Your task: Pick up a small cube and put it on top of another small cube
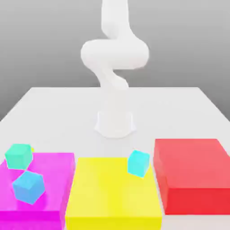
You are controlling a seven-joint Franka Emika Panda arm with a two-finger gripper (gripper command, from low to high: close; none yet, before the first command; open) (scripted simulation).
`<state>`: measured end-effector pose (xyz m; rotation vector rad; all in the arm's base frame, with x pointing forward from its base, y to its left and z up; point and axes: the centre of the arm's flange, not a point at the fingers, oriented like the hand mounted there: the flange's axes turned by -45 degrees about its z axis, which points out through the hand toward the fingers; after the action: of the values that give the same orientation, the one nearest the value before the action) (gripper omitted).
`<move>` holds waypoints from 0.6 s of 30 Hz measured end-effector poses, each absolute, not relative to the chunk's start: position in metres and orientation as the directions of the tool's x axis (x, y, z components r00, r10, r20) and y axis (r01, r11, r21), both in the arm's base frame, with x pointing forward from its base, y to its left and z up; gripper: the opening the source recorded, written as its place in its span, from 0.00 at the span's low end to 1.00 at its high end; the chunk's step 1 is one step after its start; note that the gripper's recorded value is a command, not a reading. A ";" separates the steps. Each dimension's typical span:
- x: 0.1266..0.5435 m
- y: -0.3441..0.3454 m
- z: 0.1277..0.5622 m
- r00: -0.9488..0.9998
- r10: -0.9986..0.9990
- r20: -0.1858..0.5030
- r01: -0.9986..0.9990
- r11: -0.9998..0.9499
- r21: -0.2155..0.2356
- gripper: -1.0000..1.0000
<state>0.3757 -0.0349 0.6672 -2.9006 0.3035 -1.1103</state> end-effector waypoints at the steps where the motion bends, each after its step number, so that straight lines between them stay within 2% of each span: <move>1: 0.387 -0.053 0.646 0.730 -0.272 0.627 -0.253 -0.960 -0.121 0.50; 5: 0.410 -0.122 0.564 0.663 -0.560 0.496 -0.536 -0.818 -0.208 0.50; 9: 0.407 -0.189 0.482 0.496 -0.792 0.357 -0.769 -0.591 -0.243 0.50; 13: 0.379 -0.248 0.400 0.247 -0.943 0.223 -0.927 -0.297 -0.230 0.50; 18: 0.316 -0.302 0.301 -0.129 -0.988 0.086 -0.982 0.115 -0.151 0.50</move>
<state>0.3164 -0.3018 0.3011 -2.0494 2.3185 -0.2661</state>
